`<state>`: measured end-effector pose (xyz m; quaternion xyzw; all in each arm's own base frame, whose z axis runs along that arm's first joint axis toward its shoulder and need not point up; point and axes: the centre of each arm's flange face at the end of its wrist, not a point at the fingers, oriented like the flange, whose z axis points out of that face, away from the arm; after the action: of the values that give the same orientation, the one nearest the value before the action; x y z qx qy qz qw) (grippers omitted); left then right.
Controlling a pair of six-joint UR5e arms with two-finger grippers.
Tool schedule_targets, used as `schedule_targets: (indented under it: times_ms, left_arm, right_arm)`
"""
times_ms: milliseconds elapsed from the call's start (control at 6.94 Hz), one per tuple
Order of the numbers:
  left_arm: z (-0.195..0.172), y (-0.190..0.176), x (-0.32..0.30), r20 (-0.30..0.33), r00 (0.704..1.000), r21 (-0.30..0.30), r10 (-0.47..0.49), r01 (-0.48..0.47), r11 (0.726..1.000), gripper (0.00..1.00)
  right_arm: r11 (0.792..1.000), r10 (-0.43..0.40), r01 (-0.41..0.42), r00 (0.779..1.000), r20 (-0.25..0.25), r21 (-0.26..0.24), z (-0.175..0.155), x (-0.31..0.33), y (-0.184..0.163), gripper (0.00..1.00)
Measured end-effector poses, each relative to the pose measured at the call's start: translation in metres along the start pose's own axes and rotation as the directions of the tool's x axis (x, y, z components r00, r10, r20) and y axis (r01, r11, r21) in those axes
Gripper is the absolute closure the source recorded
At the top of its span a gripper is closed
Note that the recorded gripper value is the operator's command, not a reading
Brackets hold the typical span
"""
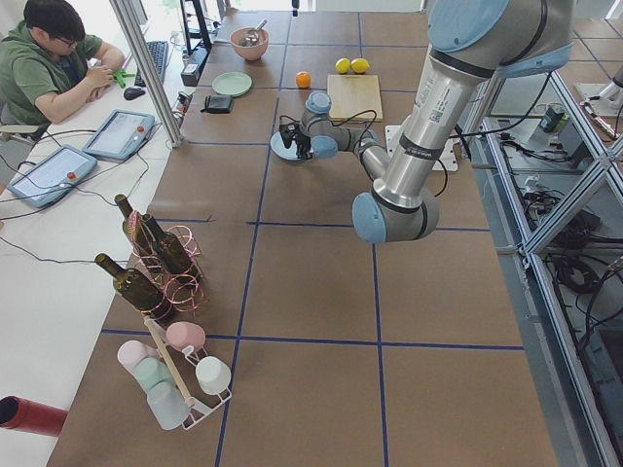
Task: Pick orange to plate
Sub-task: 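Slide the light blue plate with the left gripper toward the table center, then release the plate and withdraw the left gripper while the right gripper descends onto the orange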
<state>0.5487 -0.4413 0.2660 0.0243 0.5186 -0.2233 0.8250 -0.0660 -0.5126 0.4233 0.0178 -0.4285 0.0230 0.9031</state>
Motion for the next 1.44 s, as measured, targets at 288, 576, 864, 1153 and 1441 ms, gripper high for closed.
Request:
schedule_targets:
  times_ms: [288, 576, 864, 1153, 1441]
  left_arm:
    - [-0.018, -0.004, 0.005, -0.011, 0.999, 0.004, 0.034, -0.034, 0.999, 0.0]
    - [-0.048, -0.026, 0.009, 0.042, 0.989, 0.038, 0.142, -0.144, 0.989, 0.0]
    - [-0.073, -0.059, 0.002, 0.109, 0.964, 0.071, 0.244, -0.252, 0.965, 0.0]
    - [-0.109, -0.087, -0.014, 0.143, 0.923, 0.085, 0.358, -0.372, 0.924, 0.0]
    - [-0.128, -0.101, -0.018, 0.143, 0.91, 0.073, 0.388, -0.401, 0.913, 0.0]
  right_arm:
    - [1.0, -0.001, 0.002, 1.0, -0.03, 0.023, 0.022, -0.026, 0.001, 0.0]
    - [0.998, 0.012, -0.009, 0.998, -0.057, 0.054, 0.064, -0.06, 0.009, 0.0]
    - [0.998, -0.007, 0.012, 0.996, -0.084, 0.061, 0.107, -0.079, 0.018, 0.0]
    - [0.998, -0.027, 0.032, 0.995, -0.093, 0.062, 0.155, -0.088, 0.025, 0.0]
    - [0.997, -0.048, 0.054, 0.994, -0.103, 0.049, 0.187, -0.1, 0.035, 0.0]
